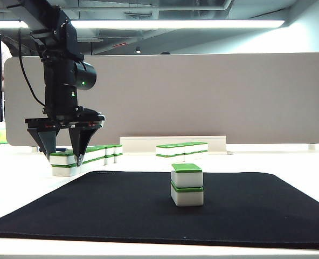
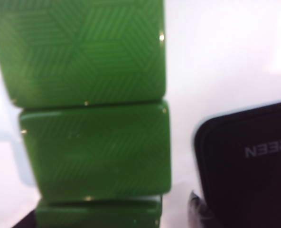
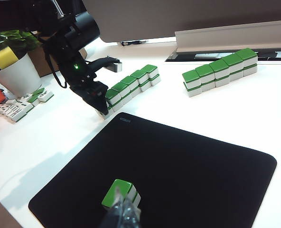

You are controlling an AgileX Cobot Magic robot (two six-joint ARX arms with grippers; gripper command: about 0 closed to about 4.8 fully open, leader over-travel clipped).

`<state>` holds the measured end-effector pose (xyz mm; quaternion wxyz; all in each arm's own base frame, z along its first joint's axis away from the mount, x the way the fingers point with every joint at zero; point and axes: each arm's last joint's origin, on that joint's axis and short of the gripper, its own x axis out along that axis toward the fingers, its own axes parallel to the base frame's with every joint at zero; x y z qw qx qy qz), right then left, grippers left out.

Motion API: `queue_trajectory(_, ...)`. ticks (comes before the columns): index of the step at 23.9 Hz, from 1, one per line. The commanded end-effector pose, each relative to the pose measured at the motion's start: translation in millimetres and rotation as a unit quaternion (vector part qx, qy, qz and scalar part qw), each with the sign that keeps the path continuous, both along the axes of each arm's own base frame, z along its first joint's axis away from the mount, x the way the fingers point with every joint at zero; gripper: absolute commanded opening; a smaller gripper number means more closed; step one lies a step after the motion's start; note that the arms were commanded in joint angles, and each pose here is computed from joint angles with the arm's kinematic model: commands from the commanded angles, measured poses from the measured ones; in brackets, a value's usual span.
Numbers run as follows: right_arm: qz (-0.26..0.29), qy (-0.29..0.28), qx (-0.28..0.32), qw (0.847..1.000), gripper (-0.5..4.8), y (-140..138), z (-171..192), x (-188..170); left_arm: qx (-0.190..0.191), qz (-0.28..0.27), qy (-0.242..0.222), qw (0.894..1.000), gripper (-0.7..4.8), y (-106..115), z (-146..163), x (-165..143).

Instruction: Take a mahjong tile from the mahjong wall and then place it on the table close to you.

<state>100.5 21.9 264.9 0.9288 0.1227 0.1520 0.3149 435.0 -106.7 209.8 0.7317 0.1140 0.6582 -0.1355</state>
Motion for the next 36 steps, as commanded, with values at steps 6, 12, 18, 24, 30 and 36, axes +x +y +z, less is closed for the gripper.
queue_trajectory(6,0.0,-0.009,-0.001,1.0,-0.01,0.0,2.6,-0.3,0.002,0.001,-0.001,1.0,3.39,-0.5,-9.4,4.7)
queue_trajectory(12,0.0,-0.009,-0.001,1.0,-0.01,0.0,2.6,-0.3,0.001,0.001,-0.004,1.0,2.09,-0.7,-10.0,5.4)
queue_trajectory(18,0.0,-0.009,-0.001,1.0,-0.01,0.0,2.6,-0.3,0.002,0.001,-0.001,1.0,1.95,-0.6,-10.1,4.9)
queue_trajectory(24,0.0,-0.009,-0.001,1.0,-0.01,0.0,2.6,-0.2,0.006,0.0,0.025,1.0,1.69,-0.2,-8.3,-0.8)
queue_trajectory(30,0.0,-0.009,-0.001,1.0,-0.01,0.0,2.6,-0.2,0.004,-0.002,0.042,0.999,1.69,-0.1,-2.2,-7.0)
queue_trajectory(36,0.0,-0.009,-0.001,1.0,-0.01,0.0,2.6,-0.1,-0.065,-0.024,0.055,0.996,1.69,-11.7,22.3,-15.8)
